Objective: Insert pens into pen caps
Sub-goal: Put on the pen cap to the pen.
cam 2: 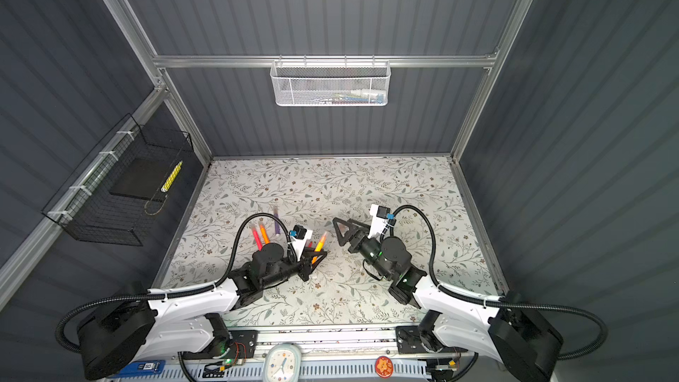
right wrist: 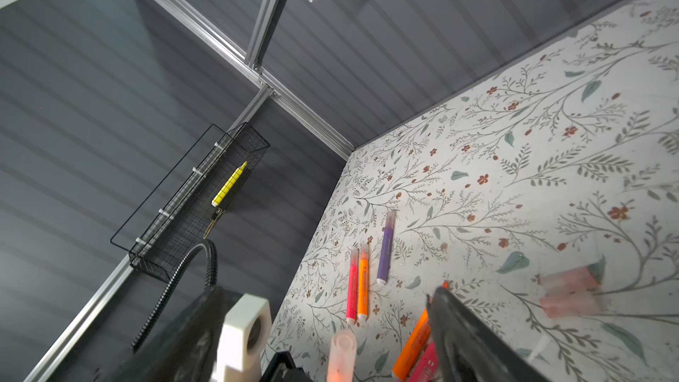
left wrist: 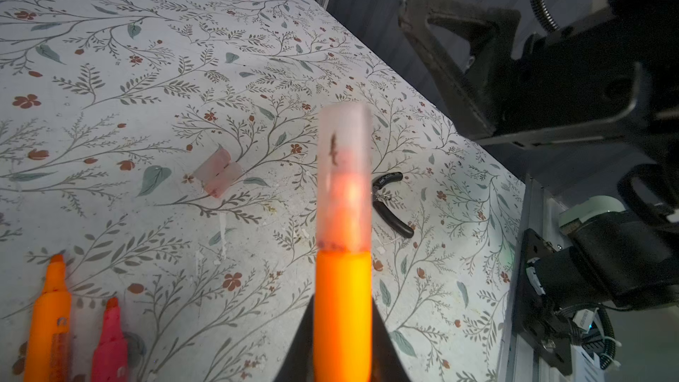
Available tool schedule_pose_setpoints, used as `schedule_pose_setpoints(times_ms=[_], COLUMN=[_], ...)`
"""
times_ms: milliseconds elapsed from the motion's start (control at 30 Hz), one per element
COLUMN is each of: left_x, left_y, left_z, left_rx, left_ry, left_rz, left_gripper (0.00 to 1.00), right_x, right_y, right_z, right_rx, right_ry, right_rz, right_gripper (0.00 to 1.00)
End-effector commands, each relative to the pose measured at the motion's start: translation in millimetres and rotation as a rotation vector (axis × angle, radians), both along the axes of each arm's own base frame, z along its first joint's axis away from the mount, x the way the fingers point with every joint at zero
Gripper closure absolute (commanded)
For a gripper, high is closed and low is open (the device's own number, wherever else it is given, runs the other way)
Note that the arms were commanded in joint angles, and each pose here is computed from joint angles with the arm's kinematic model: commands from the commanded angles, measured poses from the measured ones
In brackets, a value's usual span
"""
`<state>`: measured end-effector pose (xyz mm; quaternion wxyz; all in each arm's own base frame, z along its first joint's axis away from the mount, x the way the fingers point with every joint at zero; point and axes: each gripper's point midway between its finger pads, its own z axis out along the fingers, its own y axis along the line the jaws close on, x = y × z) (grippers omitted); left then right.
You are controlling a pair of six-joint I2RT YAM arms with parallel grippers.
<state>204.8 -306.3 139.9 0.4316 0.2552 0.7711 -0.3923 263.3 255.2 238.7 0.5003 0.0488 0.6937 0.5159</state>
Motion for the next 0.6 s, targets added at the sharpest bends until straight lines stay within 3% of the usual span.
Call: schedule_pose_setpoints(times_ms=[0,367,567], left_x=[-2,2,2], left_y=[-2,-9,-9], left_z=[14,10,10], left_rx=[-0.028,-0.017,-0.017], left_ry=[-0.054,-0.037,-0.034], left_rz=[-0.025,-0.029,-0.031], left_gripper=[1.00,1.00,1.00], right_x=[3,5,7], right_y=[18,56,57], right_z=[-7,-14,-18], right_rx=[-0.023,-0.049,-0.067], right_ry=[0.050,0.079,0.087], right_rz=[0.073,0.185,0.174], right_gripper=[0.15,0.18,0.41])
